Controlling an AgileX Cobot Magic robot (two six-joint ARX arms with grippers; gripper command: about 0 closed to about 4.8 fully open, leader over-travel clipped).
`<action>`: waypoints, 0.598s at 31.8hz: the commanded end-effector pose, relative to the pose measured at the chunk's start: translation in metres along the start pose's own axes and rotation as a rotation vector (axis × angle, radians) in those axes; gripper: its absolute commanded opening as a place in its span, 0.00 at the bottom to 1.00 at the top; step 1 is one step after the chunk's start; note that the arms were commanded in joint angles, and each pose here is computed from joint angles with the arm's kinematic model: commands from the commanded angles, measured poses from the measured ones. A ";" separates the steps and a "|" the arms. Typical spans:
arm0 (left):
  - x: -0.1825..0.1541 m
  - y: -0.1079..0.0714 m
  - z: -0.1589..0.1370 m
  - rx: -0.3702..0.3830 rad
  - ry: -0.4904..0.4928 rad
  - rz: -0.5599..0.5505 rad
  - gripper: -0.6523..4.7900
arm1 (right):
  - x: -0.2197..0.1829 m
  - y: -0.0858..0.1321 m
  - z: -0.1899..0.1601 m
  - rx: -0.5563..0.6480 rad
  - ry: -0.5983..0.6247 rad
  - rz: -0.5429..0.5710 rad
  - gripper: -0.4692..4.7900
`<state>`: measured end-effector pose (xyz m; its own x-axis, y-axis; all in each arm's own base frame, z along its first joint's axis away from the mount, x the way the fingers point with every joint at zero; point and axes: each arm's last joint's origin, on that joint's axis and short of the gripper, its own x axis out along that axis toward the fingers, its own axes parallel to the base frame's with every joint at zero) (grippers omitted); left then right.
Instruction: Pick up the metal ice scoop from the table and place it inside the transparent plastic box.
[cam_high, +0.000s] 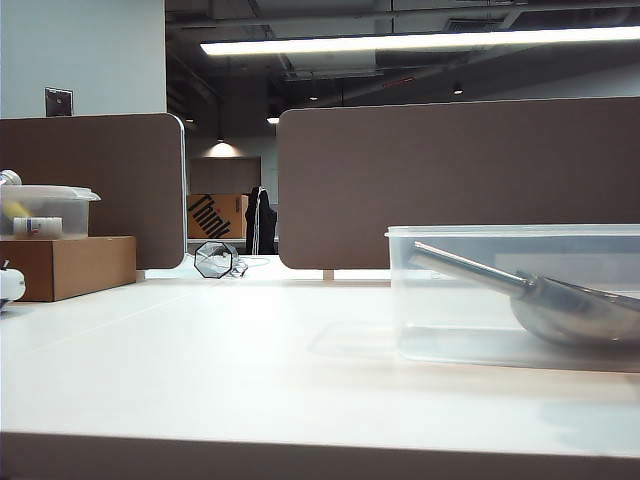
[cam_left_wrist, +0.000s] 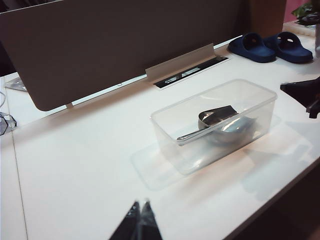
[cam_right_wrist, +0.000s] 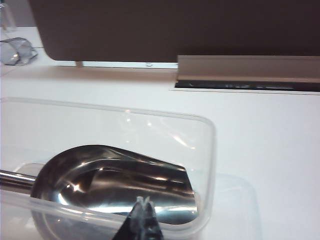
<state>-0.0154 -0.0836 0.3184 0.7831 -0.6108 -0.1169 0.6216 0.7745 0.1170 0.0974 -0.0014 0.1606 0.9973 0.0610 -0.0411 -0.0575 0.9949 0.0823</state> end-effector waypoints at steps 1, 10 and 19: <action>0.000 -0.001 0.000 -0.008 0.003 -0.005 0.11 | 0.000 0.002 0.002 -0.002 -0.016 0.023 0.09; 0.000 0.000 0.000 -0.010 0.003 -0.005 0.11 | 0.000 0.002 0.002 -0.002 -0.016 0.019 0.09; 0.001 0.001 0.000 -0.013 0.003 0.004 0.11 | 0.000 0.002 0.002 -0.002 -0.016 0.019 0.09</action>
<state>-0.0152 -0.0835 0.3183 0.7795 -0.6144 -0.1223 0.6260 0.7714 0.1146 0.0974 0.0001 0.1606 0.9962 0.0774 -0.0411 -0.0738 0.9939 0.0823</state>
